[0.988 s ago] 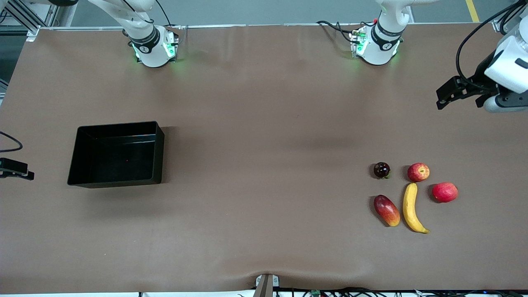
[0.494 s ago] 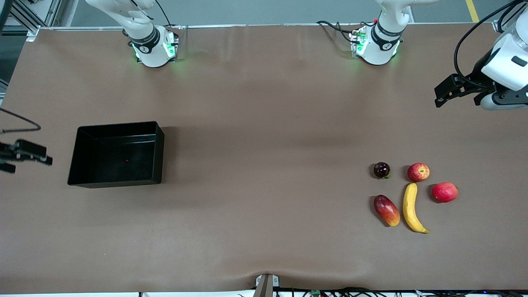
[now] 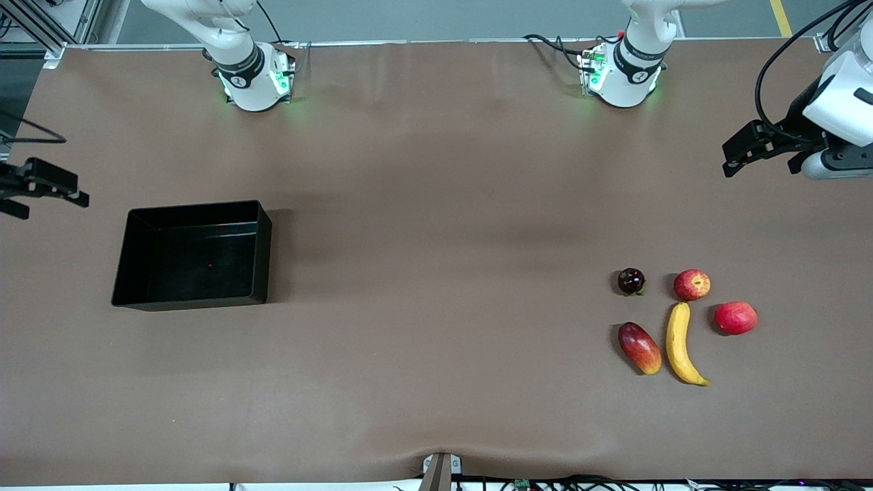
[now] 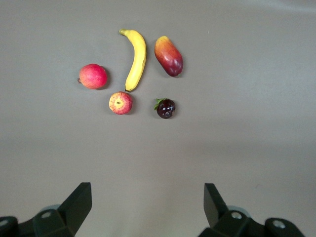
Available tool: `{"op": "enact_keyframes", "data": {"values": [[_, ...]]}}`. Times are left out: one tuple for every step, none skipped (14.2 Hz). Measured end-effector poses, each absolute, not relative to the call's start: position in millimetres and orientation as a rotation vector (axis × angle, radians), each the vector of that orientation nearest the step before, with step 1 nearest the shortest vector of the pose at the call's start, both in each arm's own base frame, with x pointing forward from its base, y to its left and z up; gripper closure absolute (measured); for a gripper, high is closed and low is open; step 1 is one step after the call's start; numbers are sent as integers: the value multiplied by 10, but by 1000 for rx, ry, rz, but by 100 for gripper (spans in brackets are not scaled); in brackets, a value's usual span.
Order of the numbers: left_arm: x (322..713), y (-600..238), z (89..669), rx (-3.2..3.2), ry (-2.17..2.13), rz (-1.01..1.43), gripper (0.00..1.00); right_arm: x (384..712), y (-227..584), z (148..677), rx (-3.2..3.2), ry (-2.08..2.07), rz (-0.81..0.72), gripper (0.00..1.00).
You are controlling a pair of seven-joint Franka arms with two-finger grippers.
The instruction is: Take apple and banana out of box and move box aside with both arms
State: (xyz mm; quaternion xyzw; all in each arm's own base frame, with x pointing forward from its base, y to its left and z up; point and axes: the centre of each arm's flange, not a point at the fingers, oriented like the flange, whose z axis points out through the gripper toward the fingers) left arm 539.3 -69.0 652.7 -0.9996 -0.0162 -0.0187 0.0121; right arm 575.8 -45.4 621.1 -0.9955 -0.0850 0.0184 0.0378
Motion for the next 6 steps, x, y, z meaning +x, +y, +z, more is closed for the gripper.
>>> {"op": "enact_keyframes", "data": {"values": [[5393, -688, 6535, -3117, -51, -61, 0, 5689, -378, 6212, -3051, -280, 67, 0], [5394, -683, 6541, -3117, -52, -63, 0, 5646, -280, 6231, -3049, -304, 69, 0], [5394, -677, 6543, -3117, -54, -63, 0, 5628, -196, 6252, -3047, -325, 66, 0], [5394, -672, 6543, -3117, -56, -62, 0, 5628, -150, 6272, -3047, -337, 56, 0], [5393, -667, 6542, -3116, -57, -60, 0, 5636, -132, 6303, -3051, -343, 36, 0], [5390, -665, 6539, -3116, -57, -55, 0, 5644, -134, 6344, -3058, -344, 16, 0]]}}
